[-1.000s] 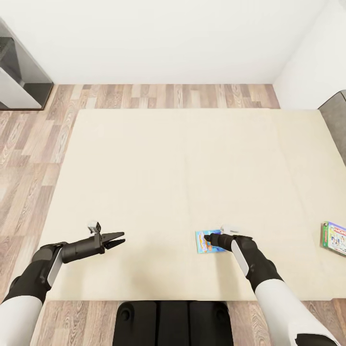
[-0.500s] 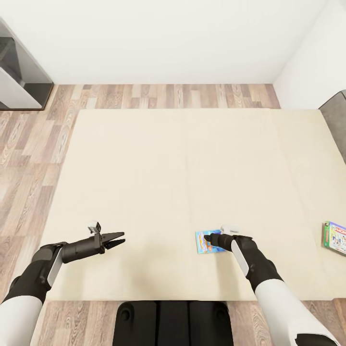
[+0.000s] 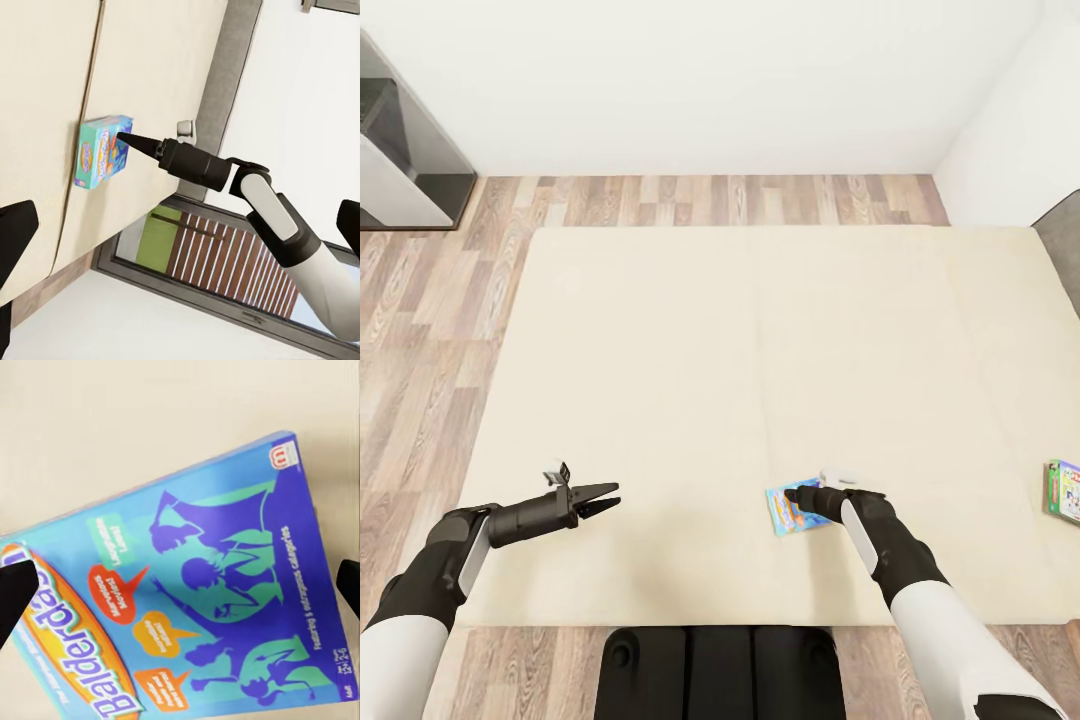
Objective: Put all the toys in the child's room - the three board games (two on the bed and one on the table), the two jigsaw puzzles on the table, and the tennis ball on the table - inside the toy box on the table in the child's room.
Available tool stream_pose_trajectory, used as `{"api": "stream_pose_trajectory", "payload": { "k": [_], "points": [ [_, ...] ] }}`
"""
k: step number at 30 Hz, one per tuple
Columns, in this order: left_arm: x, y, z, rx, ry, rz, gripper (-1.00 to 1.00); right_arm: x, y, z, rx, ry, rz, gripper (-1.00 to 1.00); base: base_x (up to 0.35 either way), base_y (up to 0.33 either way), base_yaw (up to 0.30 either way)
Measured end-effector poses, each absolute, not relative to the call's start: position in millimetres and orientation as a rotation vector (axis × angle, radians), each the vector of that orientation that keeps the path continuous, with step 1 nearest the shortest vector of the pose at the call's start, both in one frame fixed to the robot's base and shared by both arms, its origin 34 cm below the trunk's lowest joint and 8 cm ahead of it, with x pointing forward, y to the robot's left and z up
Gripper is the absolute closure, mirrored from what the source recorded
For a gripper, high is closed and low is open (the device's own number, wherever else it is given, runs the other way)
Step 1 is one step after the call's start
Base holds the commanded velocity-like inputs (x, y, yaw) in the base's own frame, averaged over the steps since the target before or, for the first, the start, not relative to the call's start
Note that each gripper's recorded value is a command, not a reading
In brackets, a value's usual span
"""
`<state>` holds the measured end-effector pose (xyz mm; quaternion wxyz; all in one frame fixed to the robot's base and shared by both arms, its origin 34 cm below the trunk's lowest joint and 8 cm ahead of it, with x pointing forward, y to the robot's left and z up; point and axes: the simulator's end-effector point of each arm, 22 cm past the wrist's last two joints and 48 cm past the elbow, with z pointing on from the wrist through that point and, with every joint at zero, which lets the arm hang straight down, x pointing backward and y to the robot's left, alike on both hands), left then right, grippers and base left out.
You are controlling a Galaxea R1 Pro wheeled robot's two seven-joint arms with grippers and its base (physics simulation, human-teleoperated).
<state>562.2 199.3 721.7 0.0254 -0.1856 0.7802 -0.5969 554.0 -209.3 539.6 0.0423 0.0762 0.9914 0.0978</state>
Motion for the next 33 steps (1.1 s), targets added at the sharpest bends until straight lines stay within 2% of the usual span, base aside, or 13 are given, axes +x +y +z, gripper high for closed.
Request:
{"api": "stream_pose_trajectory", "payload": {
  "k": [33],
  "points": [
    [562.2,199.3,721.7,-0.574,2.412,-1.845,-1.0,552.9,-203.5,539.8,0.193,3.039,0.306,-1.0,0.0,0.096,0.0]
  ]
}}
